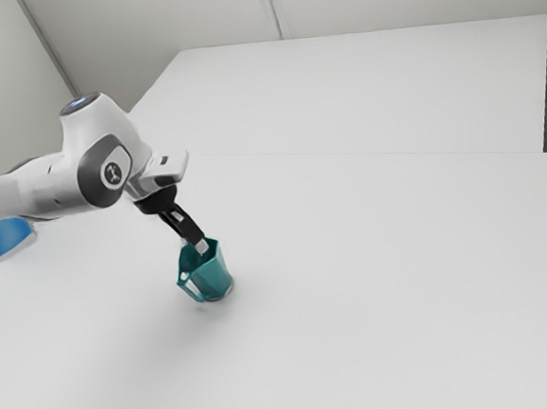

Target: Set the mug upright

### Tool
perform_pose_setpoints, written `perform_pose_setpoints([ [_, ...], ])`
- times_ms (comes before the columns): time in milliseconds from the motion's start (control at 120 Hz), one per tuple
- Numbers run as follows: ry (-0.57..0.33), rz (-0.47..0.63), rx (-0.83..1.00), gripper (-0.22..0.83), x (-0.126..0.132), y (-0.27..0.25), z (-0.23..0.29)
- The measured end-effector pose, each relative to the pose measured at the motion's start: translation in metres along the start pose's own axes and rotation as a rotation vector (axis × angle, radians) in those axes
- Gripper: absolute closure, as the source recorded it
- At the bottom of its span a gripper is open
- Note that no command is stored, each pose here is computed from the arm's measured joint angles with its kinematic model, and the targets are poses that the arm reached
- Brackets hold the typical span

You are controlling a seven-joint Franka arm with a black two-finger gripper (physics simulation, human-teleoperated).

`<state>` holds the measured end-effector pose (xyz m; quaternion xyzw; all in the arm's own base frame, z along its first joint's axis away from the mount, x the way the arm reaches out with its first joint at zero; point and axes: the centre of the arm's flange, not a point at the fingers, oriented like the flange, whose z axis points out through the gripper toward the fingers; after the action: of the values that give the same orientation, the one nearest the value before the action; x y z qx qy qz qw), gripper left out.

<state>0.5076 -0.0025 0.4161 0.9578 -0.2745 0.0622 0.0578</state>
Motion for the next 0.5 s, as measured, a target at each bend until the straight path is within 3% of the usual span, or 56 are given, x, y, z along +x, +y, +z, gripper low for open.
perform_pose_setpoints([
  [142, 0.072, -0.005, 0.065, 0.09, 0.065, -0.028, -0.056],
  [250, 0.091, -0.009, 0.087, 0.06, 0.089, -0.036, -0.098],
  [358, 0.102, -0.042, 0.107, 0.05, 0.089, -0.052, -0.142],
  [500, 0.087, -0.13, 0.113, 0.03, 0.059, -0.086, -0.18],
])
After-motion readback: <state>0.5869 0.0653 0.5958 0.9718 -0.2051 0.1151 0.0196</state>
